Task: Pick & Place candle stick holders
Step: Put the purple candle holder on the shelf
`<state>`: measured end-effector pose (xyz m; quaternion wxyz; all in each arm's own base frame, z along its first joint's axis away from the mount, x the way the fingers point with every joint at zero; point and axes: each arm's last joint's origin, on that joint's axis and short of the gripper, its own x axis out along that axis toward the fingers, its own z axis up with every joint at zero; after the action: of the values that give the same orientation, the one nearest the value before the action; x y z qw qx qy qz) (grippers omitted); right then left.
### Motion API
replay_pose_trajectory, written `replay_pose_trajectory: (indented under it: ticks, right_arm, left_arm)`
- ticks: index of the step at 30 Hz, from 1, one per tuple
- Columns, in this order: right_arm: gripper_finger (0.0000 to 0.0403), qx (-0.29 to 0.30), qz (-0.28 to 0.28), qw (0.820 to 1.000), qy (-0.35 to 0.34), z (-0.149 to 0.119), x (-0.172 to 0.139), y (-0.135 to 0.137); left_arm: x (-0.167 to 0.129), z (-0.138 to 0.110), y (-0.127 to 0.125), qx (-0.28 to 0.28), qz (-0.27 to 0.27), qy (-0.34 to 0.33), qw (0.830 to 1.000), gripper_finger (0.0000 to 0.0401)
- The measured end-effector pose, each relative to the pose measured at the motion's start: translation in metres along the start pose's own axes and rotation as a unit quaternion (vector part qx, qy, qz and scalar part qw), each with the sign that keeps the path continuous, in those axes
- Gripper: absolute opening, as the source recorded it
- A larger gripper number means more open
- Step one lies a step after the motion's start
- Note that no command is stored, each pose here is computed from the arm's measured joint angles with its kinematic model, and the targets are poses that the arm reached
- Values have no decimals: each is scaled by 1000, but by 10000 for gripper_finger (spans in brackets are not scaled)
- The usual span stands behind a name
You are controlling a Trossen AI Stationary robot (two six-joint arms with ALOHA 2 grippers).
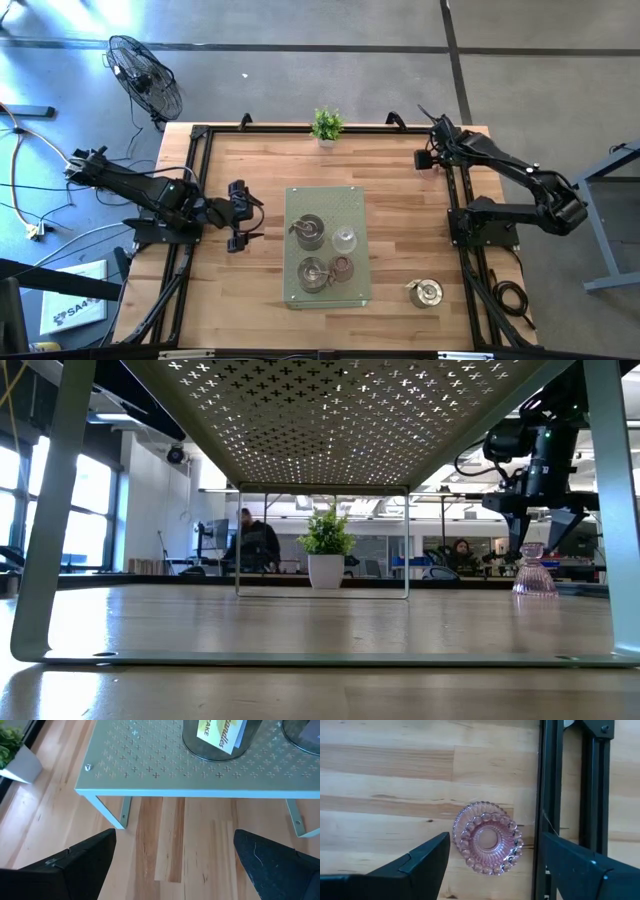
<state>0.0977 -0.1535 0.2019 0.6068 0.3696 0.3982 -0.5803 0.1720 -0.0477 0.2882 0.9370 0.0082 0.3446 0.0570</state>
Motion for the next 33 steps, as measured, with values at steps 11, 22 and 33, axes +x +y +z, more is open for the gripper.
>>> replay_pose_trajectory:
  ticks: [11,22,33]
  right_arm:
    - [304,-4,-15,999,43,1,19,6]
    - [304,-6,-6,999,37,7,32,13]
    - [304,-1,-11,999,54,4,32,12]
  left_arm:
    - [0,0,0,4,0,-2,1000,396]
    - [0,0,0,4,2,-2,1000,396]
    - [0,0,0,4,1,-2,1000,396]
